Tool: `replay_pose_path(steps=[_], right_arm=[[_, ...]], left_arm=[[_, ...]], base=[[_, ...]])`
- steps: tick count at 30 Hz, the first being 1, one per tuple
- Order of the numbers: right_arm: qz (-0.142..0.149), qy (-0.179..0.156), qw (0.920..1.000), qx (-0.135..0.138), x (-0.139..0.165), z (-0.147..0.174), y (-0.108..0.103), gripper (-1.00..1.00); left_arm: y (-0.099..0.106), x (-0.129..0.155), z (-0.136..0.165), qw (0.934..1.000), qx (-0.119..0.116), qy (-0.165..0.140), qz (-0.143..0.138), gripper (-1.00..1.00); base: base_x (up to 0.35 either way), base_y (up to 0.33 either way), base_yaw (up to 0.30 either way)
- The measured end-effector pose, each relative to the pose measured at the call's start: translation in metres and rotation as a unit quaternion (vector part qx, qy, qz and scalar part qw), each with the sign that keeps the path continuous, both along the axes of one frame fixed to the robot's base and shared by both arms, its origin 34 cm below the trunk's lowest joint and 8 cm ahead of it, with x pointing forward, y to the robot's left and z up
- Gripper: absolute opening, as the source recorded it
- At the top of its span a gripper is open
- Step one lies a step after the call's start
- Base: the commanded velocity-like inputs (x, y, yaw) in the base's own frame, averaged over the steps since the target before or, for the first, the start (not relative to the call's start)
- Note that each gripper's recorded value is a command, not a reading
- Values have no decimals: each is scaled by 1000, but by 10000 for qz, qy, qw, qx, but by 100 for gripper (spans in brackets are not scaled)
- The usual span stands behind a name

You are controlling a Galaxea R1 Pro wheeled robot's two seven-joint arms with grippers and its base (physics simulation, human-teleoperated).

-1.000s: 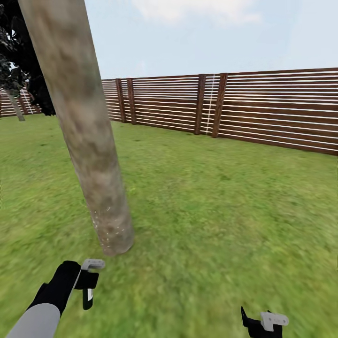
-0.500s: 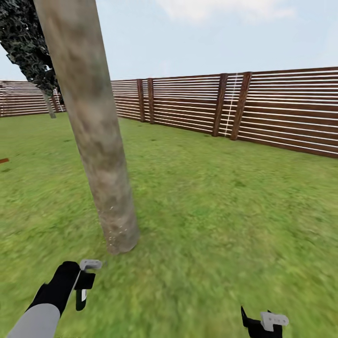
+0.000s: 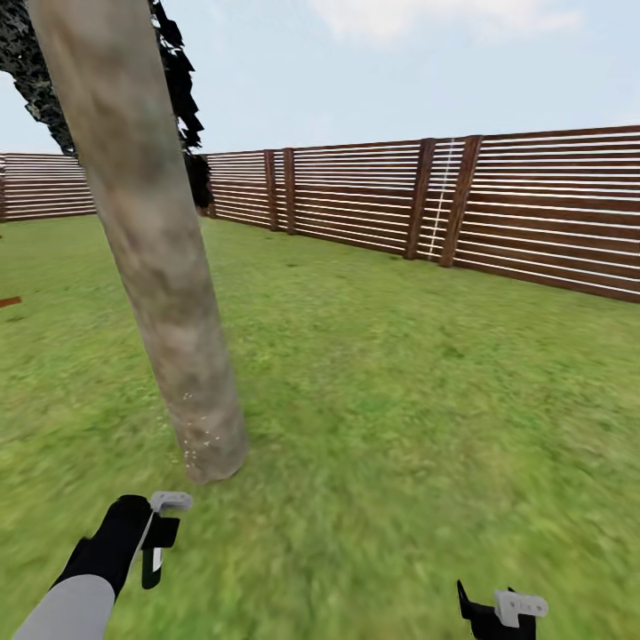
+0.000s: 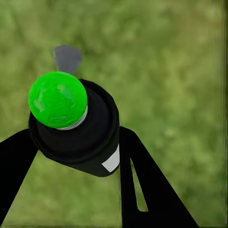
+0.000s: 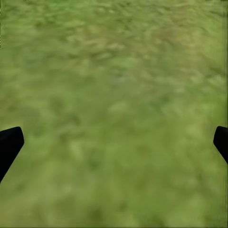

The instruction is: In the garden, pick up the pesticide atomizer on the floor and spray pesticide onto both trees until each tree trunk is fully covered.

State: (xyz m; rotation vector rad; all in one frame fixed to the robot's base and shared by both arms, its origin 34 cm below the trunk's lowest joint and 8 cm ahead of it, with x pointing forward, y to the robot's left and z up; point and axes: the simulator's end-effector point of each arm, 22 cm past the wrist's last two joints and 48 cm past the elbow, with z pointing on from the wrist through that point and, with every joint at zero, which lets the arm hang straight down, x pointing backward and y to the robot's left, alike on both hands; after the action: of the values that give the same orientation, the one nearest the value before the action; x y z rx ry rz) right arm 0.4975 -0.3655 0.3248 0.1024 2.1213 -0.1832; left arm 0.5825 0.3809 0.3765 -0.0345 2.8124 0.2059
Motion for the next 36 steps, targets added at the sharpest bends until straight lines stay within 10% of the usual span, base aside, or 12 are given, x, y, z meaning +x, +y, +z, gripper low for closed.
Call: replay_pose_path(steps=[5,12,17,22,25,28,33,36], right_arm=[[0,-5,10000,0,0,0,0,100],[0,-2,10000,0,0,0,0,100],[1,-2,10000,-1,0,0,0,100],[0,-2,10000,0,0,0,0,100],[0,-4,10000,-1,0,0,0,100],[2,-3,10000,0,0,0,0,100],[-1,-1,10000,0,0,0,0,100],[0,1,10000,0,0,0,0,100]], left_arm=[[-21,2,-3,9999,-126,-23,-50,-100],[-51,46,16,9951,-180,-887,-404,-100],[-12,64,38,9938,62,-1084,-253,-100],[-76,74,38,9918,-323,-1152,-445,-100],[-63,97,63,9908,-220,-1281,-380,-100],[-8,108,98,9911,98,-1325,-48,-100],[-54,124,113,9886,33,-1441,-424,-100],[-46,141,149,9818,234,-1833,-436,-100]], base=[[112,-236,270],[37,-25,53],[-44,0,0],[-178,0,0],[-14,0,0],[-2,0,0],[-74,0,0],[-318,0,0]])
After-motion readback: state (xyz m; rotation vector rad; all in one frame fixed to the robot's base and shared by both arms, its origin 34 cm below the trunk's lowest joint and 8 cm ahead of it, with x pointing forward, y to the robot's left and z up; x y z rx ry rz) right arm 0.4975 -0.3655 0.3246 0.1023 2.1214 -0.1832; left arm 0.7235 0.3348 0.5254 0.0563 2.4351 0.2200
